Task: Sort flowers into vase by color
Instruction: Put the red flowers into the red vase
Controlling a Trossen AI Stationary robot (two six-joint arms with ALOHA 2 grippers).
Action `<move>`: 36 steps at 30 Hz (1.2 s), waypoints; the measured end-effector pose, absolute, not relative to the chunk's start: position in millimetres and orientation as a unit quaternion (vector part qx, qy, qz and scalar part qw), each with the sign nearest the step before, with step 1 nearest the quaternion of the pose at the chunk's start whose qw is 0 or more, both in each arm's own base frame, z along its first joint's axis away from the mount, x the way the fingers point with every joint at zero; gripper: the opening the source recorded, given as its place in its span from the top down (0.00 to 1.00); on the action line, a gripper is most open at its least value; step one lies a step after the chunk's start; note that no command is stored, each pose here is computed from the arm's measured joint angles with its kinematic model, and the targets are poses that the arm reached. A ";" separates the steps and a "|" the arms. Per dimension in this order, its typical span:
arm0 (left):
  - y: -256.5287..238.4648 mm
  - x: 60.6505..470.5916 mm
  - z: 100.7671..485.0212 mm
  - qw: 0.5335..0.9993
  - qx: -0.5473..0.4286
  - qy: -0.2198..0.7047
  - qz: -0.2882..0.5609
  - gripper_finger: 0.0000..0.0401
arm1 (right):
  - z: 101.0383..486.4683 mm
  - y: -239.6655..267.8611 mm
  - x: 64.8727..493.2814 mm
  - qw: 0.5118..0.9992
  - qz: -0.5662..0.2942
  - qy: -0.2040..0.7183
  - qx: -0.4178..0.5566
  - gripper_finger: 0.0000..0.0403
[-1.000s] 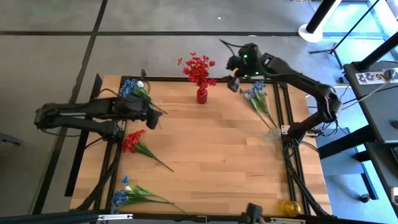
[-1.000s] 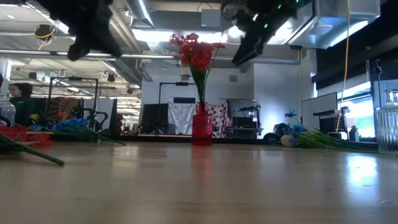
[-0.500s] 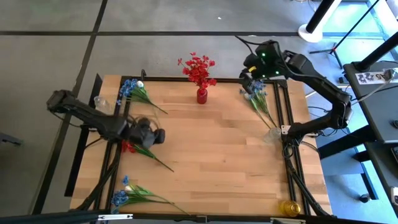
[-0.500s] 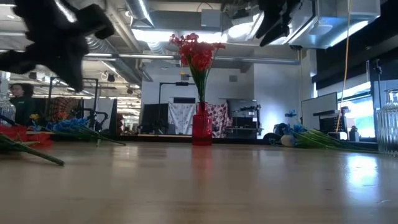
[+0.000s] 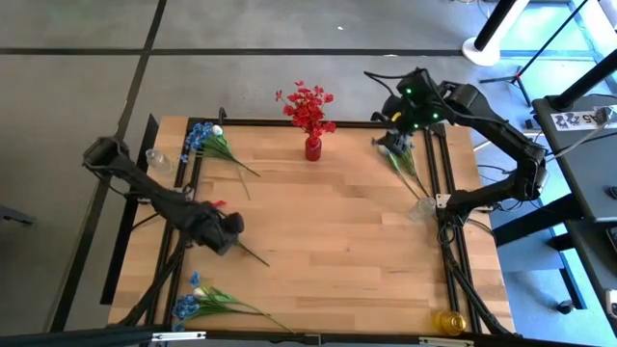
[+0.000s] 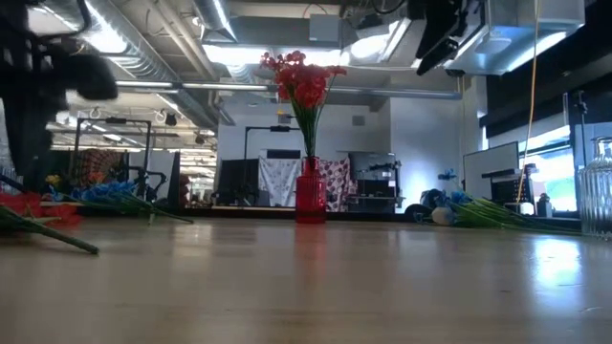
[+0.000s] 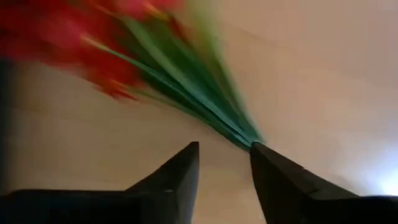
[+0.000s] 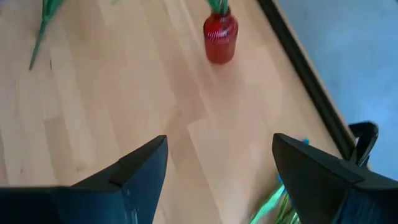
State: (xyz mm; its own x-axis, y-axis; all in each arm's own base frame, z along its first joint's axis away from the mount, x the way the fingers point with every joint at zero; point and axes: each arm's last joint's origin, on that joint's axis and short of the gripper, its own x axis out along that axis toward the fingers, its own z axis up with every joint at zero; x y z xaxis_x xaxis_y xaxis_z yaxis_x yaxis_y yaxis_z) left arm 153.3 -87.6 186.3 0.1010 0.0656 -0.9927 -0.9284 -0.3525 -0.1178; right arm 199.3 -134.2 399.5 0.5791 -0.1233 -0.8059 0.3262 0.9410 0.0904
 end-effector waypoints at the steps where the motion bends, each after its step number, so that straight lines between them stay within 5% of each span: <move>1: -82.6 151.6 184.2 0.421 -0.593 0.365 0.582 0.61 | 398.8 -133.6 198.5 0.878 -0.126 0.446 0.118 0.28; 6: -68.9 148.7 163.9 0.358 -0.612 0.375 0.597 0.57 | 396.7 -129.1 192.9 0.865 -0.120 0.466 0.144 0.28; 15: -50.3 151.0 130.1 0.389 -0.664 0.288 0.571 0.56 | 400.4 -129.0 194.9 0.876 -0.117 0.438 0.165 0.28; 20: -37.5 156.1 129.3 0.467 -0.636 0.223 0.573 0.64 | 404.9 -122.2 204.0 0.894 -0.083 0.404 0.177 0.28; 28: -16.8 175.1 134.4 0.568 -0.605 0.117 0.546 0.97 | 412.3 -82.2 219.4 0.907 -0.031 0.393 0.152 0.28; 32: -10.4 190.7 143.0 0.606 -0.611 0.097 0.500 0.99 | 417.9 -57.3 218.1 0.908 -0.031 0.392 0.143 0.28; 36: -11.9 218.1 174.5 0.705 -0.568 0.071 0.419 1.00 | 426.3 -31.6 215.1 0.918 -0.032 0.367 0.144 0.28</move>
State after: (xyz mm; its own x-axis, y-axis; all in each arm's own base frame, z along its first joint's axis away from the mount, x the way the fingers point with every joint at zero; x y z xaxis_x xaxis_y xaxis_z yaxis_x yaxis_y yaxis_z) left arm 218.1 -11.9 174.5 0.6388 0.5098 -0.5762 -0.6713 0.0036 -0.7411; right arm 215.1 -31.6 426.3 0.7279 0.0462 -0.6841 0.1649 0.9566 0.2401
